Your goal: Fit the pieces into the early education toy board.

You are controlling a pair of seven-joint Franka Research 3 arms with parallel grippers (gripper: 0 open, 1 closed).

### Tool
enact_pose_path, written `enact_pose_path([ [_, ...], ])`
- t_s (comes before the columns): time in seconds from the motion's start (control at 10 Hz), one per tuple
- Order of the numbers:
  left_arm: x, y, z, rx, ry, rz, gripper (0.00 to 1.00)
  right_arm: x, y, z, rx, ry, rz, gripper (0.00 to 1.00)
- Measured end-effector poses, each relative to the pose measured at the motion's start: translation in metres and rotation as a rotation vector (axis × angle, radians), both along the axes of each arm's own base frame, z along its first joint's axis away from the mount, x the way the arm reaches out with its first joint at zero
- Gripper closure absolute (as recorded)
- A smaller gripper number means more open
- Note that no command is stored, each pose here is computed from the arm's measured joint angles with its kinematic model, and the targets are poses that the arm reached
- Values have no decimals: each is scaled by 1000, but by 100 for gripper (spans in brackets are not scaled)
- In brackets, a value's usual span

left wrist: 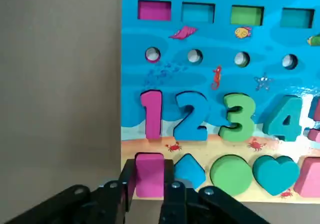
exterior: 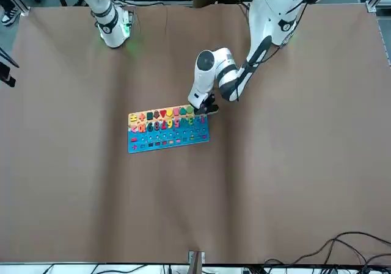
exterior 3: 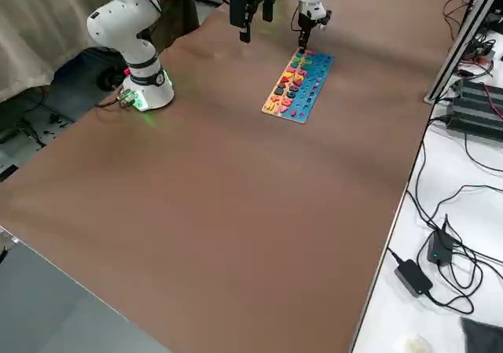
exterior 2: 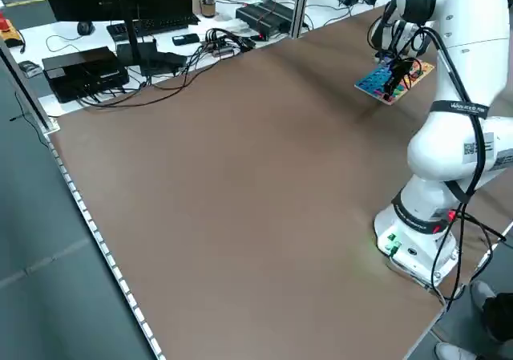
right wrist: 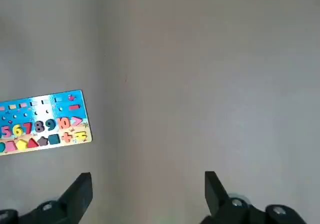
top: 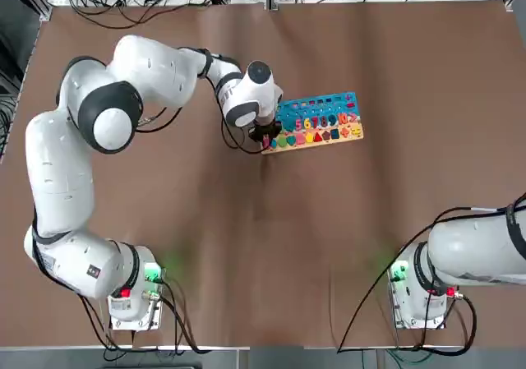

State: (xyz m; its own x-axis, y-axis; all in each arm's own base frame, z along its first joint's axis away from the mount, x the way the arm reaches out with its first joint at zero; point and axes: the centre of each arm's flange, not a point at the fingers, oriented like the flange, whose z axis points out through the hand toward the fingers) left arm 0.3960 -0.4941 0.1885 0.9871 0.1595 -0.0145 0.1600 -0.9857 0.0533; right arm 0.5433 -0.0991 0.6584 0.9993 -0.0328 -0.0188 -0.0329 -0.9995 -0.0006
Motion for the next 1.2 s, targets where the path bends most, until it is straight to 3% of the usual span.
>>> enact_pose_path([
  [1.2,1,1,0,1,0,2,74,0,8,-1,3,13,14,1],
])
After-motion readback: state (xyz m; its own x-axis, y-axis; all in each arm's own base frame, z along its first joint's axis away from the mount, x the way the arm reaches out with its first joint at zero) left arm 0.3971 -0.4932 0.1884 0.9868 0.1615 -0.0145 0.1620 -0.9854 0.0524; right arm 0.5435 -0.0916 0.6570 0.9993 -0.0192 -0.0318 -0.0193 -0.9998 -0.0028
